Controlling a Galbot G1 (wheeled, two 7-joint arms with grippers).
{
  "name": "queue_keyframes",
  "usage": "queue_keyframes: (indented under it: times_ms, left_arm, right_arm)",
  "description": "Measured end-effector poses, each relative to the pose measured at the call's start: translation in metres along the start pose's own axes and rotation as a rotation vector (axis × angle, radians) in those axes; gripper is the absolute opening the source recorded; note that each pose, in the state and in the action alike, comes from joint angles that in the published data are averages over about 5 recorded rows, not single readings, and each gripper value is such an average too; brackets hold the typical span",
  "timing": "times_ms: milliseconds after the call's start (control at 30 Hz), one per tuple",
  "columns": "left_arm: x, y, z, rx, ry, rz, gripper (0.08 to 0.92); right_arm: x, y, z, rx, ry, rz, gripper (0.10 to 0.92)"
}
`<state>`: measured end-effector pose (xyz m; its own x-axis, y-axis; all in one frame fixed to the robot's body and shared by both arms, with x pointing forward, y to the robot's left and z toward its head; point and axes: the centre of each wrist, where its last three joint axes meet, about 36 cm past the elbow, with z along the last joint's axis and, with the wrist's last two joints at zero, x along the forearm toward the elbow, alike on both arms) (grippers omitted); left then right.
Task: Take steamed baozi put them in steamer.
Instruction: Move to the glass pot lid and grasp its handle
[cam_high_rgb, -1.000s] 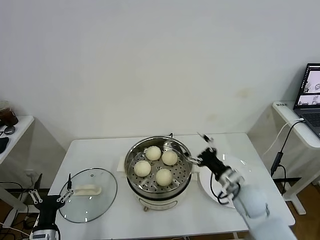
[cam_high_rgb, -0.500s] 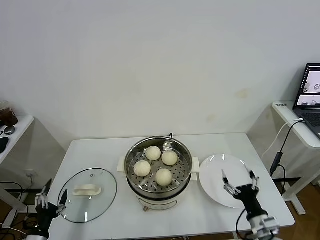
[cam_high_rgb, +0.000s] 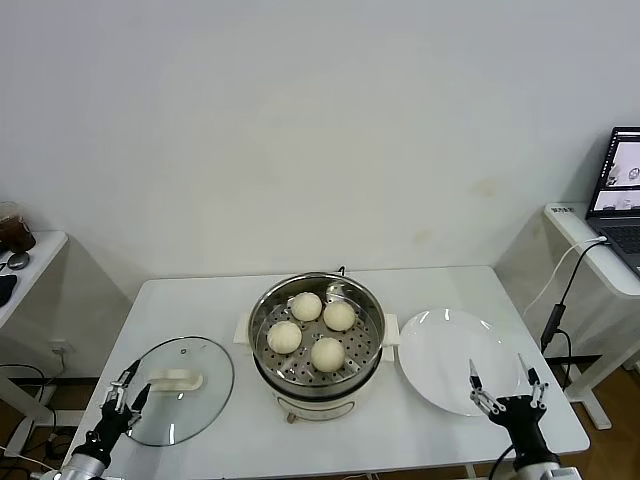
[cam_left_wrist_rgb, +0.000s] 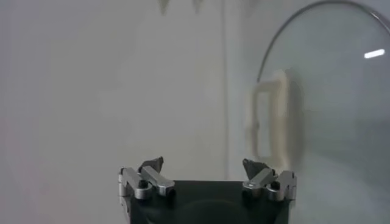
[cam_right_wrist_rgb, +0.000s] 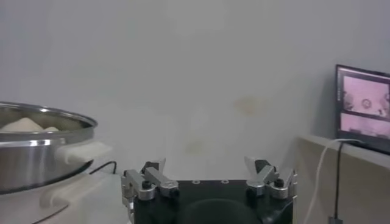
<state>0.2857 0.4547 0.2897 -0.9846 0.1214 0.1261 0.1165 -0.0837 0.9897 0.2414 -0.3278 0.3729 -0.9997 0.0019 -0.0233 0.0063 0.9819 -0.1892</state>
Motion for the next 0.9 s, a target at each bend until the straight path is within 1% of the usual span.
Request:
queue_keyframes:
  times_ms: [300, 700, 800, 900]
  left_arm:
    - [-0.012, -0.008, -0.003, -0.032, -0.041, 0.030, 0.823]
    - [-0.043, -0.008, -0.007, -0.049, -0.059, 0.025, 0.822]
    - [-0.053, -0.008, -0.006, -0.049, -0.062, 0.022, 0.781]
    - [-0.061, -0.008, -0.005, -0.045, -0.062, 0.024, 0.697]
  right_arm:
    - [0.007, 0.002, 0.000, 0.000, 0.007, 0.012, 0.823]
    - [0.011, 0.004, -0.002, 0.011, 0.016, 0.010, 0.823]
    - [0.012, 0.004, -0.001, 0.012, 0.019, 0.009, 0.823]
    - [0.013, 0.004, -0.001, 0.013, 0.021, 0.009, 0.823]
